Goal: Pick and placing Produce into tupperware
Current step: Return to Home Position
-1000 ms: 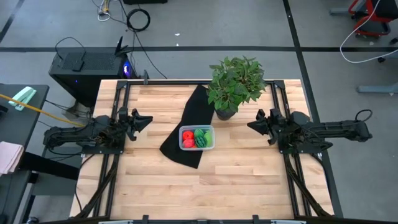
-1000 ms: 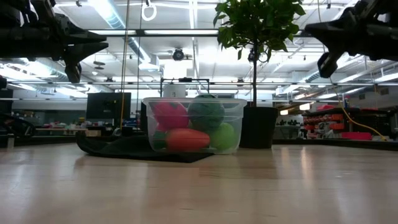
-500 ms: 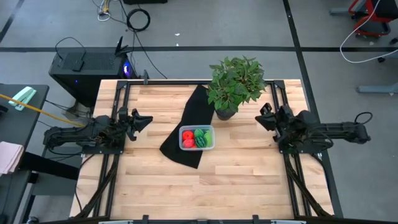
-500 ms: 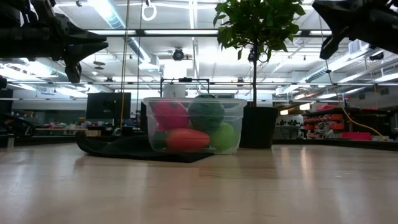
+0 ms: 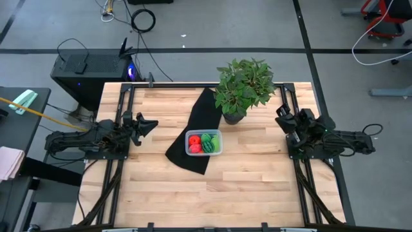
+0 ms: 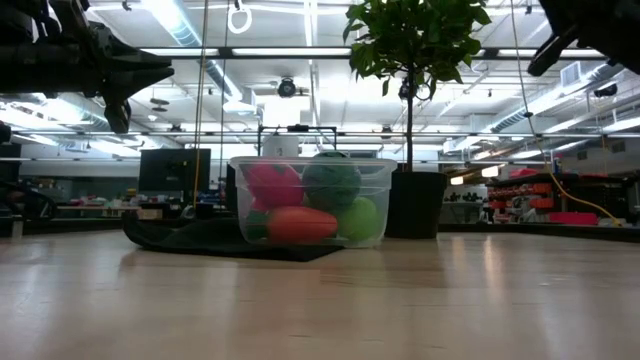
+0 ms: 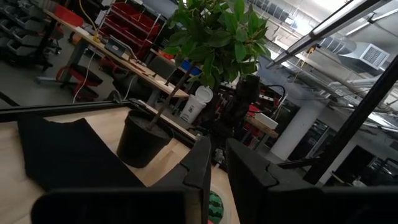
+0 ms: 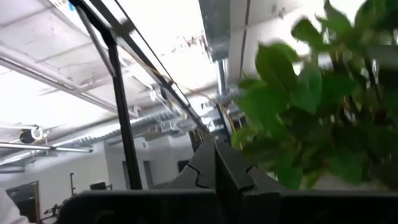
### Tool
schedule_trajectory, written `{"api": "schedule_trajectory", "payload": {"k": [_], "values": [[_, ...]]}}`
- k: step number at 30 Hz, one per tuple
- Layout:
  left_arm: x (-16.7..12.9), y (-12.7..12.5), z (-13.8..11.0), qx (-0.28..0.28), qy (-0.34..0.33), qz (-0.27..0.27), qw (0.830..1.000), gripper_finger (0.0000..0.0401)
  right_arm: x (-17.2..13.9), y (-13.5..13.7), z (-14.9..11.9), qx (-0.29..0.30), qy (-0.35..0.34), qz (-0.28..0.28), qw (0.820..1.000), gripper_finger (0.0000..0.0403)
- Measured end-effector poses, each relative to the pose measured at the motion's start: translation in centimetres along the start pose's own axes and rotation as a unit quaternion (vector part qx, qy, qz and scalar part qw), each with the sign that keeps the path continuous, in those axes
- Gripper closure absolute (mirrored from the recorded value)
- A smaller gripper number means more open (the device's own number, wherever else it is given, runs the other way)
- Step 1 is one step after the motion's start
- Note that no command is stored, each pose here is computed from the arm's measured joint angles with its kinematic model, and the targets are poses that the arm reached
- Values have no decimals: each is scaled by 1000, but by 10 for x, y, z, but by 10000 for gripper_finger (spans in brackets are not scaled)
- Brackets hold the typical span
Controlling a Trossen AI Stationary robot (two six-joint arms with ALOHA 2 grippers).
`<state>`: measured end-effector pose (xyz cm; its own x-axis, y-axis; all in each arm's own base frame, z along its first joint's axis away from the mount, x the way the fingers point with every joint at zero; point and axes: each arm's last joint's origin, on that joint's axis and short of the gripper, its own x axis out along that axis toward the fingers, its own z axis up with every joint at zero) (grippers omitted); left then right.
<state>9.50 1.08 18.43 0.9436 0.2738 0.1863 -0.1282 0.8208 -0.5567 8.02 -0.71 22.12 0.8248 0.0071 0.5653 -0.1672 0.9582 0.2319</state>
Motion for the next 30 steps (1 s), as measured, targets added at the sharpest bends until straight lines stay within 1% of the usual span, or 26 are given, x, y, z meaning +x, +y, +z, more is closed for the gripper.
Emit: {"api": "schedule_trajectory", "payload": {"k": [7,11,13,15,18,20,26,30], "values": [[0,0,0,-2,0,-1,1000,342,1,4,11,-47,-32,15,998,403],[0,0,0,-4,-1,-1,1000,345,2,6,14,-54,-22,18,998,403],[0,0,0,-4,0,-1,1000,348,4,6,13,-51,8,21,998,403],[0,0,0,-4,0,-1,1000,350,5,4,7,-49,67,5,997,403],[0,0,0,-4,0,-1,1000,350,4,2,1,-64,158,-20,985,403],[0,0,0,-4,0,-1,1000,348,2,1,0,-77,196,-27,977,403],[0,0,0,-4,0,-1,1000,345,3,1,1,-126,195,-25,972,403],[0,0,0,-4,0,-1,1000,350,2,-1,-4,-131,175,-25,975,403]]}}
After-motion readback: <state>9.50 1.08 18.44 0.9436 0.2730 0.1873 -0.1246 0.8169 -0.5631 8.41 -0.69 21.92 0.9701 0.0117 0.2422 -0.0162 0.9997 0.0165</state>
